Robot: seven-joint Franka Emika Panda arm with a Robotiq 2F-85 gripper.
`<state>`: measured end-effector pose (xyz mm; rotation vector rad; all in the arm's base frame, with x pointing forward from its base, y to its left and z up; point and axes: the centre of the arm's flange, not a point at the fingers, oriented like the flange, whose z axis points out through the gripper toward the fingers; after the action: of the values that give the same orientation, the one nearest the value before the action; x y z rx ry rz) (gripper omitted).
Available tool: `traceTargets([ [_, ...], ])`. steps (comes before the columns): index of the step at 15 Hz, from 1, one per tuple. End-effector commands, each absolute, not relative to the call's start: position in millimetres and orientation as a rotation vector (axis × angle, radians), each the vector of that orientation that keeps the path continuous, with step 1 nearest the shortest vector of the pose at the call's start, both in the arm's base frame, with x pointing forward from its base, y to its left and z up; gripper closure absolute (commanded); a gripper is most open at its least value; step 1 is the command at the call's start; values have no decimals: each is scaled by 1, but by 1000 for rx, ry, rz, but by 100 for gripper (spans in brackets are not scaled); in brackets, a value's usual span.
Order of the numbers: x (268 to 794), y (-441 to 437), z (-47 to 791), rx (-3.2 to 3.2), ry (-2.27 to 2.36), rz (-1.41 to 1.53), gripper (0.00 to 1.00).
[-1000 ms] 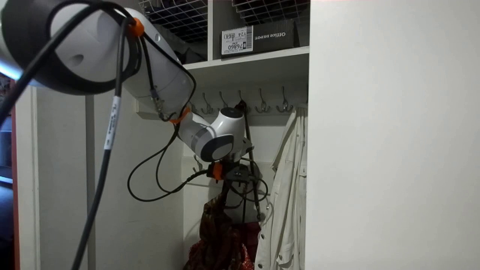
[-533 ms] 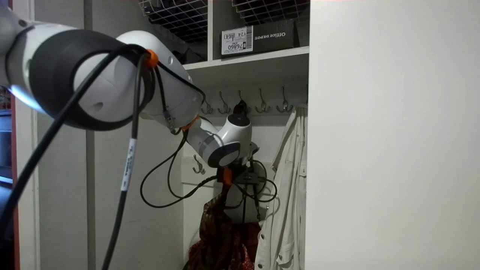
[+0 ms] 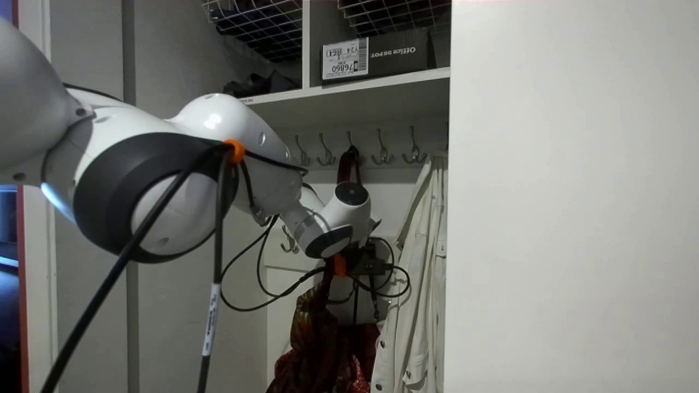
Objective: Pick up one brown strap from the bottom hangers and hang it on the far left bottom hanger in the closet
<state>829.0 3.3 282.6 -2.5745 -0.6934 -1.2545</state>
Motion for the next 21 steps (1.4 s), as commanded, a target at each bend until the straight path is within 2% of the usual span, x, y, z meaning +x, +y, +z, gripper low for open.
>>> traceTargets([
  [1, 851, -3, 277, -2513, -714, -1368, 34],
  [4, 852, -8, 278, -2499, -725, -1407, 58],
  [10, 851, -18, 287, -2492, -740, -1455, 98],
  [21, 836, -22, 327, -2393, -832, -1664, 100],
])
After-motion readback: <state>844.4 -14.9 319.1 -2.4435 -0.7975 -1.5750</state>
